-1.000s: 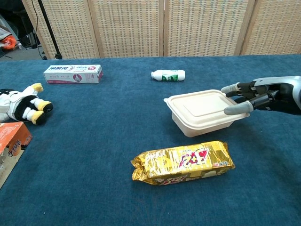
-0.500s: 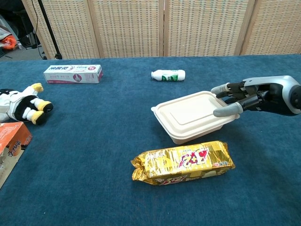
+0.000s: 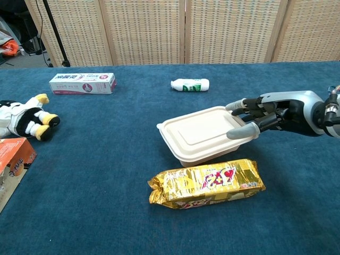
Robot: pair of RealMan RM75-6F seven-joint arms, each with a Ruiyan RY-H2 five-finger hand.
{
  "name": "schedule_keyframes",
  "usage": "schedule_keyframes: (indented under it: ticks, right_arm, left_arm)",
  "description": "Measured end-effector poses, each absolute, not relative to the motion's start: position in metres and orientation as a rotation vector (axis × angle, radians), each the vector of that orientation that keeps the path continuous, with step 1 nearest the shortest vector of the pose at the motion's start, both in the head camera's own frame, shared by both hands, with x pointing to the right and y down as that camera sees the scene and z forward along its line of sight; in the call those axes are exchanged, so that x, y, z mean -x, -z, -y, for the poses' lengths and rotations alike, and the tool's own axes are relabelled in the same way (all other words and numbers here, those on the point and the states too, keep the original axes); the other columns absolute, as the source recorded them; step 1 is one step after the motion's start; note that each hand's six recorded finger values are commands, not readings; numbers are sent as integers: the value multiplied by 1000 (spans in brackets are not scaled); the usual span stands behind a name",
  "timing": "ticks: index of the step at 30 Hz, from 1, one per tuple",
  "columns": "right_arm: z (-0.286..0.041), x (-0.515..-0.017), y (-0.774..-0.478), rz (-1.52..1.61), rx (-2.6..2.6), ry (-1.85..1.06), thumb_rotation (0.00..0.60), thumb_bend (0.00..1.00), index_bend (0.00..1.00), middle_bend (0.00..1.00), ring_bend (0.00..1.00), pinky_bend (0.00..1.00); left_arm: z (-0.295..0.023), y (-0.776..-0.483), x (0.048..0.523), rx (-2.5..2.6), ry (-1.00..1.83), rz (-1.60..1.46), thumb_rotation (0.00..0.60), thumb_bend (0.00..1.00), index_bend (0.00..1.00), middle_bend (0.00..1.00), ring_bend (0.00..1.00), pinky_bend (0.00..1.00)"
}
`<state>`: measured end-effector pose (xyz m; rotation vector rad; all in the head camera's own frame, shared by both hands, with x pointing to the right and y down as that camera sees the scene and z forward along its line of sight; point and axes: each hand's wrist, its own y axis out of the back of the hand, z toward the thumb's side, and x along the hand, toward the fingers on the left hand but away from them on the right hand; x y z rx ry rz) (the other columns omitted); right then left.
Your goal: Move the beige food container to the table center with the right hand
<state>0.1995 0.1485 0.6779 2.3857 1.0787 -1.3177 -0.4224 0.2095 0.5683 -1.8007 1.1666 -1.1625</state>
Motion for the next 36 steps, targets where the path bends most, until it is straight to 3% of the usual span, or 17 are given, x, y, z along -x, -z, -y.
schedule_keyframes:
  ticks: [24, 36]
  right_arm:
    - [-153, -177, -669, -1068, -2418, 1300, 600, 234, 42, 0, 0, 42]
    - [-122, -223, -652, -1206, -2438, 1427, 600, 234, 44, 0, 0, 42]
  left_arm:
    - [-210, -565, 423, 1806, 1149, -1177, 600, 110, 0, 0, 0, 2]
    - [-210, -568, 422, 1802, 1159, -1166, 600, 111, 0, 0, 0, 2]
